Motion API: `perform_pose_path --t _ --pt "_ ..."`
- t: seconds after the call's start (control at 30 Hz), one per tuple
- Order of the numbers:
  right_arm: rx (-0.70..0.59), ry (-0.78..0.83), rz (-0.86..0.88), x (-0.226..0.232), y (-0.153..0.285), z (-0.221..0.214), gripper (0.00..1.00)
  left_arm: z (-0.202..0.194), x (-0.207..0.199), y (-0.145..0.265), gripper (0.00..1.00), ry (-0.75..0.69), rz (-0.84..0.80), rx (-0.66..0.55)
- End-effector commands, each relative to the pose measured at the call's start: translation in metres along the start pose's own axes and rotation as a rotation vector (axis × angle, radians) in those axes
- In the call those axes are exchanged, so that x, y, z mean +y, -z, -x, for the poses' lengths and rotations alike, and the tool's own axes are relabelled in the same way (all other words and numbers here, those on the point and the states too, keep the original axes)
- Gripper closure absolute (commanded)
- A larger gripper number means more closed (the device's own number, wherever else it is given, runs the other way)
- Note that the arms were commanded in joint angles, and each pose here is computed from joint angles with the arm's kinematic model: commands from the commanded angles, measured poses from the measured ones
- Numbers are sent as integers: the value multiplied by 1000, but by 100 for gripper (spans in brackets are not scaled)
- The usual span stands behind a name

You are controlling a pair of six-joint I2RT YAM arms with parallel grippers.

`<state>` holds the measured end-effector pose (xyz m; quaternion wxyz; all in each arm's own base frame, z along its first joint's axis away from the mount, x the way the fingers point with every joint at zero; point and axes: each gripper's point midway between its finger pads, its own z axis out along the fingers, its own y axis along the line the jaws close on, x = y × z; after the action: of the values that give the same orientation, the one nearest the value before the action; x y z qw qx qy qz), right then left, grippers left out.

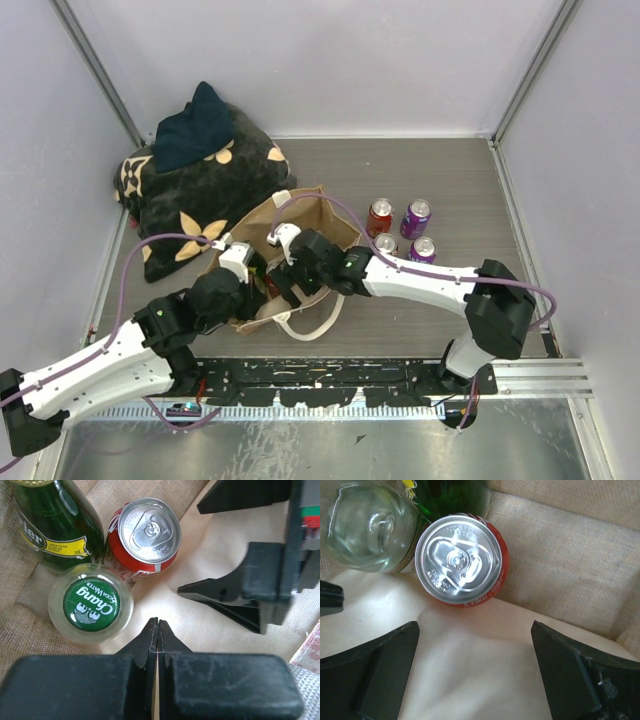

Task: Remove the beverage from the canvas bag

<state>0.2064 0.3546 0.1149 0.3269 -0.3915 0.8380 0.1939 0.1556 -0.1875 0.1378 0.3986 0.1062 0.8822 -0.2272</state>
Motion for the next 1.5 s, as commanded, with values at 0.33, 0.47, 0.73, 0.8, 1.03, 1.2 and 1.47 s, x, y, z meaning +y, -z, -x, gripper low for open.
perform_pose_path --t 0.33,0.47,0.73,0.8,1.03,1.2,1.47 --pt "-28 79 3 3 -62 12 0 -31 16 -4 100 2 36 78" --pt "-26 76 5 4 -72 10 7 -34 15 -7 100 0 31 90" --pt "-2 68 -13 1 -73 10 99 -36 15 -9 100 -7 38 101" --pt "-16 64 -32 -1 -65 16 99 -35 15 -9 100 -7 39 99" --pt "-229 22 -202 -26 3 101 99 -36 17 -12 99 -11 57 104" --pt "-378 0 -306 -42 64 158 99 -34 18 -16 99 -23 72 104" --pt "-496 -57 -427 -64 137 188 100 -27 18 -17 97 -33 85 81"
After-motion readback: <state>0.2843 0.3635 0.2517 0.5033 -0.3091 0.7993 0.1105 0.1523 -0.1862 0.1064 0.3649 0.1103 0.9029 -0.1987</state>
